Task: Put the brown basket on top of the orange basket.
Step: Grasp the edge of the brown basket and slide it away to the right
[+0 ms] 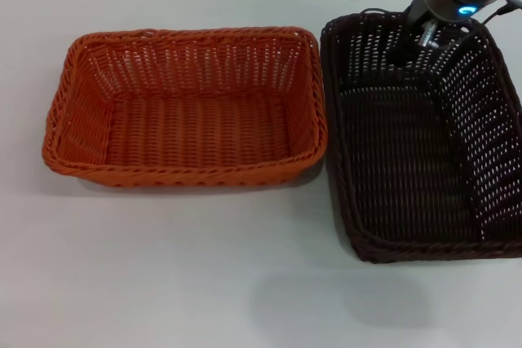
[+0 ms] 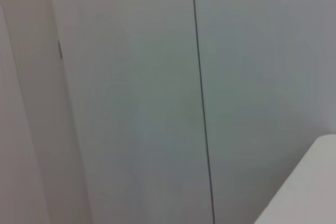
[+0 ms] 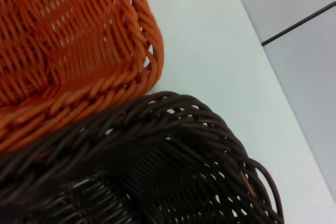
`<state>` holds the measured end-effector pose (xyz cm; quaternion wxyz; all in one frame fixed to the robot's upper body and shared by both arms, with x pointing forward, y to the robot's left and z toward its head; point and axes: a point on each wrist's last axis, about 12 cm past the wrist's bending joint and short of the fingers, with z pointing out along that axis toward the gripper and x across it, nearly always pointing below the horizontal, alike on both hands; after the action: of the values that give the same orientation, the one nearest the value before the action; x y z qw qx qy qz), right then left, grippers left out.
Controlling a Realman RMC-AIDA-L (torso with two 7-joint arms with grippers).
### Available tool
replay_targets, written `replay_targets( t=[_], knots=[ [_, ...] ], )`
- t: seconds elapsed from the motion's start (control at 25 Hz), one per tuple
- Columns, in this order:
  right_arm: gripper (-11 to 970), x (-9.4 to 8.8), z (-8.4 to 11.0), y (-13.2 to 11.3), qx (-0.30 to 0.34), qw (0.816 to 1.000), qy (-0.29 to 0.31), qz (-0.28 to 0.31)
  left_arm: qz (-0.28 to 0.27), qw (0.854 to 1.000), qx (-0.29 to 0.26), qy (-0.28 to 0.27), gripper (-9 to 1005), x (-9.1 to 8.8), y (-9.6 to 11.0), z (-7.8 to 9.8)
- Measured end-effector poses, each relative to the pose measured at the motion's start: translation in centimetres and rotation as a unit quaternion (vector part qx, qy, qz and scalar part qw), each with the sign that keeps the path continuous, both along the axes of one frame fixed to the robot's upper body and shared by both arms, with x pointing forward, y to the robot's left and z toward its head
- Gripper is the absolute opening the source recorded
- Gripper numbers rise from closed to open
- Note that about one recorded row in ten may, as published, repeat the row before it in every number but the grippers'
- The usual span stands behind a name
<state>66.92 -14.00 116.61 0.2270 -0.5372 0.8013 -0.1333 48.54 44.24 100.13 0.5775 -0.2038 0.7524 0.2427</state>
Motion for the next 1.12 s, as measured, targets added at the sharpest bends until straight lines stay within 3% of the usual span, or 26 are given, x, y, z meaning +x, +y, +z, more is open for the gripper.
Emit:
replay_targets(
  t=[0.36, 0.76, 1.12],
  knots=[
    [567, 0.5, 1.3, -0.8, 0.018, 1.0, -0.008, -0.003, -0.004, 1.0, 0.001, -0.004, 826, 0.5, -0.1, 0.2],
    [527, -0.4, 3.3, -1.6, 0.018, 0.997, 0.058, 0.037, -0.006, 1.0, 0.004, -0.01, 826, 0.9, -0.1, 0.6],
    [198, -1.6, 5.1, -1.2, 0.072, 0.994, 0.057, 0.06, -0.007, 1.0, 0.004, -0.013, 826, 1.1, -0.1, 0.7]
  ],
)
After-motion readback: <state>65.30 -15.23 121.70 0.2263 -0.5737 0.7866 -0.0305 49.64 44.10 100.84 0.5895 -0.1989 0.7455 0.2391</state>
